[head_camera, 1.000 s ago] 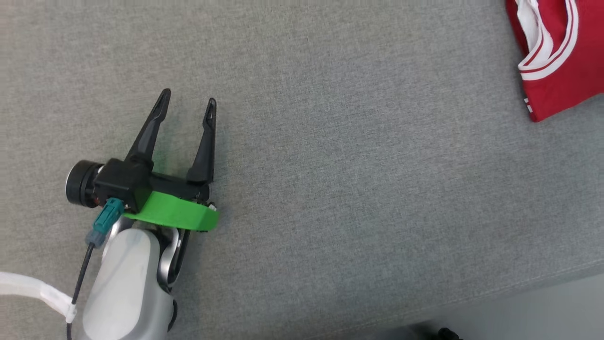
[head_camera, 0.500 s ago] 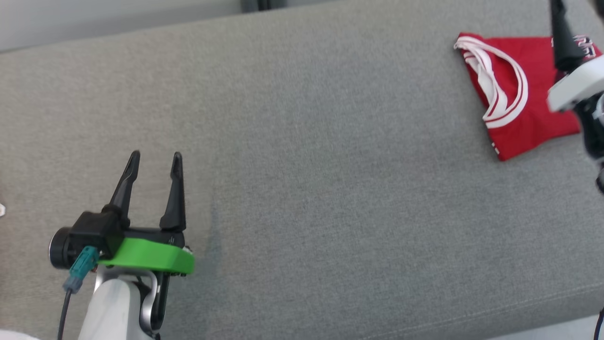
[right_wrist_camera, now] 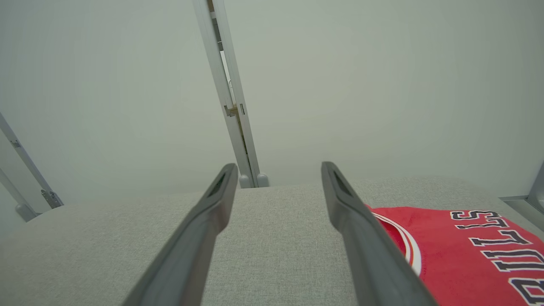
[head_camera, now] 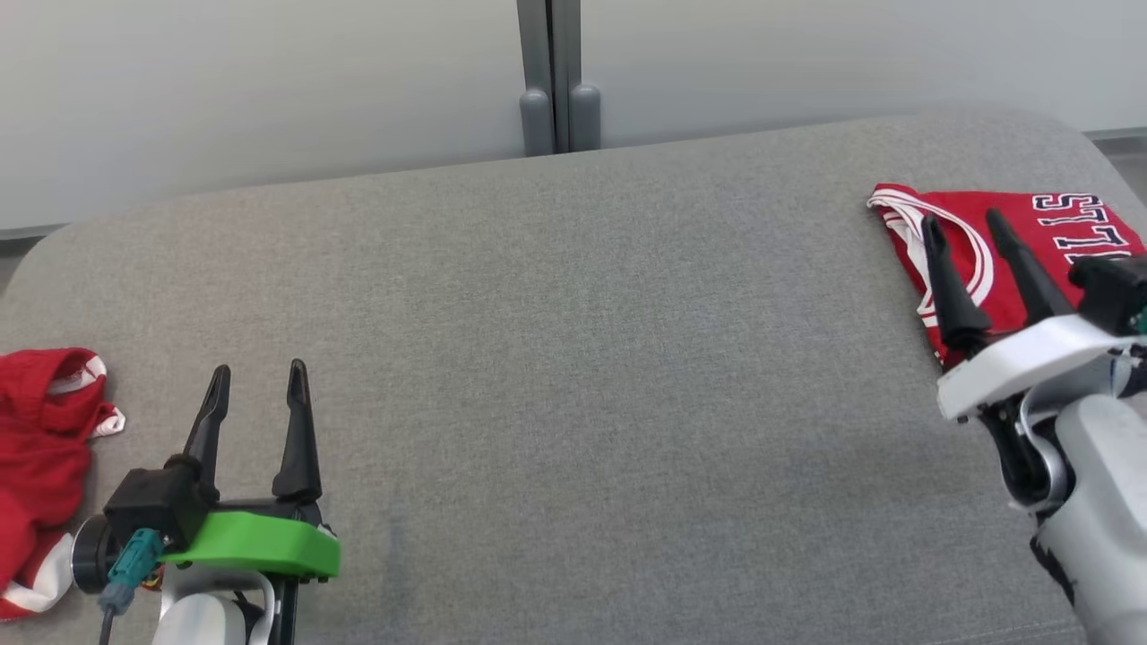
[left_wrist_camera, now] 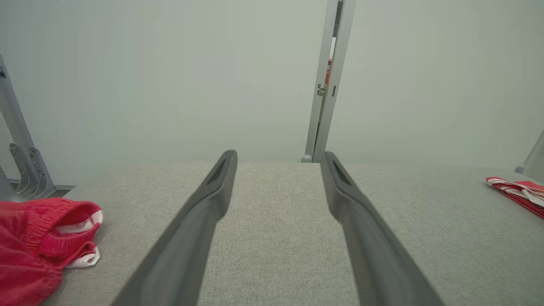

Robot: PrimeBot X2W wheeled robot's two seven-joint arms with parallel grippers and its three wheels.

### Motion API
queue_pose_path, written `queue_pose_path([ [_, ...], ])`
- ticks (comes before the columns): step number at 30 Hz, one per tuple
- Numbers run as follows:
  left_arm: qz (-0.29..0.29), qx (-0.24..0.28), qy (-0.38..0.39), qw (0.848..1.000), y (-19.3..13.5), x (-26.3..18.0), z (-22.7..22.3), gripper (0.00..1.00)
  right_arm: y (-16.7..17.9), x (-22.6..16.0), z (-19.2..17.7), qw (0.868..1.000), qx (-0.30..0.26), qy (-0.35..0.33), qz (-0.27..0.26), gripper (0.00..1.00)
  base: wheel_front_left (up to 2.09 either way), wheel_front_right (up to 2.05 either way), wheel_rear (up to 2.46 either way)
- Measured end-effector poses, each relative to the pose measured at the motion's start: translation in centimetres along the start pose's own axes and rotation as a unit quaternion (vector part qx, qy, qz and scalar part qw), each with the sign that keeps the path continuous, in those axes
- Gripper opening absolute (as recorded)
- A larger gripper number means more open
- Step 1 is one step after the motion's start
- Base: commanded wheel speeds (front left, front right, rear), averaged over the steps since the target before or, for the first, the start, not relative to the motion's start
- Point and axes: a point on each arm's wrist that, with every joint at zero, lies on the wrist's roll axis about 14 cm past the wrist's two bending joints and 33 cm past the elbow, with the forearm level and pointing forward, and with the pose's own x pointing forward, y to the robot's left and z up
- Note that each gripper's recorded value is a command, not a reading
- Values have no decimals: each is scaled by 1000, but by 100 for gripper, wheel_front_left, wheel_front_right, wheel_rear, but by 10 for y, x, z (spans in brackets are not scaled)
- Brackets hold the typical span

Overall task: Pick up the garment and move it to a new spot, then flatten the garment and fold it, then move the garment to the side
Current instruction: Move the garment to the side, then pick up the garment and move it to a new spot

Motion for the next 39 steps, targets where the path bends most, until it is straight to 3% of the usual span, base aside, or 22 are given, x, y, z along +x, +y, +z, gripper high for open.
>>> queue_pose_path([
  [11,38,-12,2,999,17,-30,0,100,21,-51,-33,1000,12,16,-15,100,0,0,0],
  [39,32,0,1,999,12,-33,1,100,33,-58,-37,1000,-1,14,-10,100,0,0,0],
])
